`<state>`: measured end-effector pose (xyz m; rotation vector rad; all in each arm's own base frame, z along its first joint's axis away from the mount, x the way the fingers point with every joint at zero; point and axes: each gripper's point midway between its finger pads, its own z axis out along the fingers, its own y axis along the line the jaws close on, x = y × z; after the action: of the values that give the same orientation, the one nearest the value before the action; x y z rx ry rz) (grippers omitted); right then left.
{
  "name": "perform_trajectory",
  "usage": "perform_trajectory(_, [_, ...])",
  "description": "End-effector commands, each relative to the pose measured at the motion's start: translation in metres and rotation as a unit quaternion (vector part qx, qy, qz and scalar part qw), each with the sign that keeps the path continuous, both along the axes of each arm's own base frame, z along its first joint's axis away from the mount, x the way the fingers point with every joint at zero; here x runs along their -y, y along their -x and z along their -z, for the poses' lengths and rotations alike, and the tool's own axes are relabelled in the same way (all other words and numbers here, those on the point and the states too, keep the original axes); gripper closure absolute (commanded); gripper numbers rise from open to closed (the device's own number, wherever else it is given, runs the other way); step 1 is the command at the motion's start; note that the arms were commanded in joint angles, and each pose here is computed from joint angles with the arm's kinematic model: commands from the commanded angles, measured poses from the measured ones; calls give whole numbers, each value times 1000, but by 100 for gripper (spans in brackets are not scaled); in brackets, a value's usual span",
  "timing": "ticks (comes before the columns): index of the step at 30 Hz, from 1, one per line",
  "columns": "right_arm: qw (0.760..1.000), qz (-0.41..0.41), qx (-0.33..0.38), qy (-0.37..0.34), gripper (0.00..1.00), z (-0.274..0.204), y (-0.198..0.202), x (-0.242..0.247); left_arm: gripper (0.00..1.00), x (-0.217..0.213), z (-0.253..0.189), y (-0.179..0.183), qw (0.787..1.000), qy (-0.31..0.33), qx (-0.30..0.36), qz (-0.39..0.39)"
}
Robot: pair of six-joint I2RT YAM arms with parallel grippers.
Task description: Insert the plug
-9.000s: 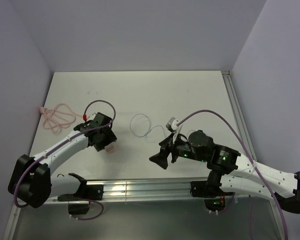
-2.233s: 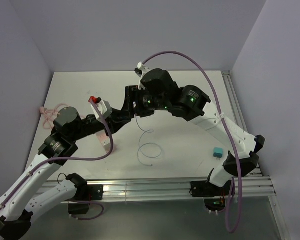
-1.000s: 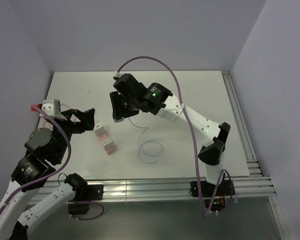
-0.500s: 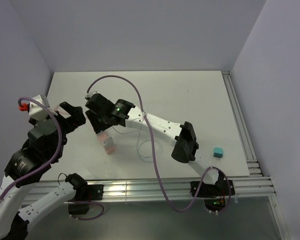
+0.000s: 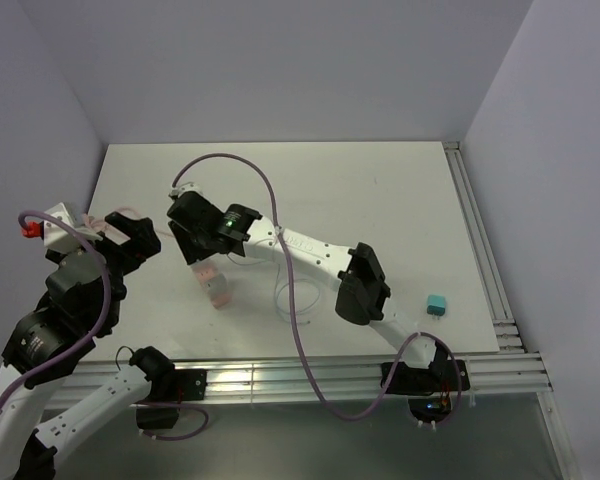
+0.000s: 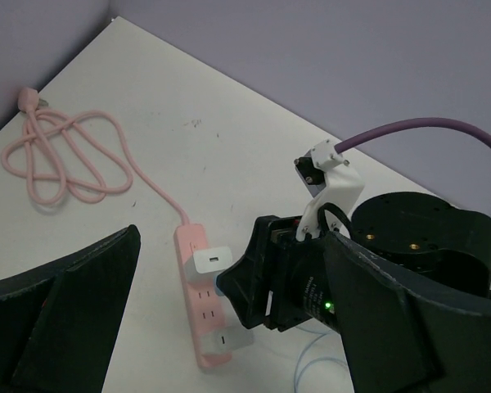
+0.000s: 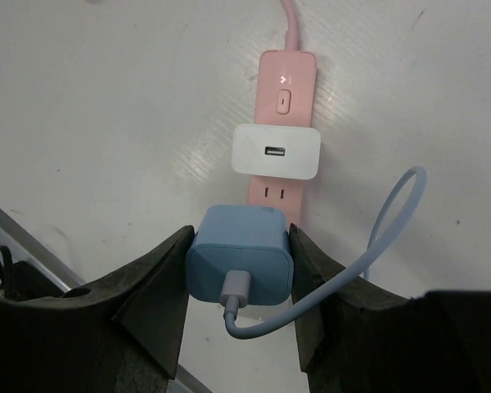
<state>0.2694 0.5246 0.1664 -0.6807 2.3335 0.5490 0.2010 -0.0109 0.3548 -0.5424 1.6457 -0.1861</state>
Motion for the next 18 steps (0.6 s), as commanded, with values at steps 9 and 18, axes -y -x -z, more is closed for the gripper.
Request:
perform_trajectory(9, [999, 23, 17, 16, 100, 30, -12, -12, 1, 1, -4, -3, 1000, -1, 5, -3])
perform_trajectory(18, [999, 31, -4, 31, 100, 46, -2, -6, 1, 2, -5, -2, 1000, 0, 8, 2])
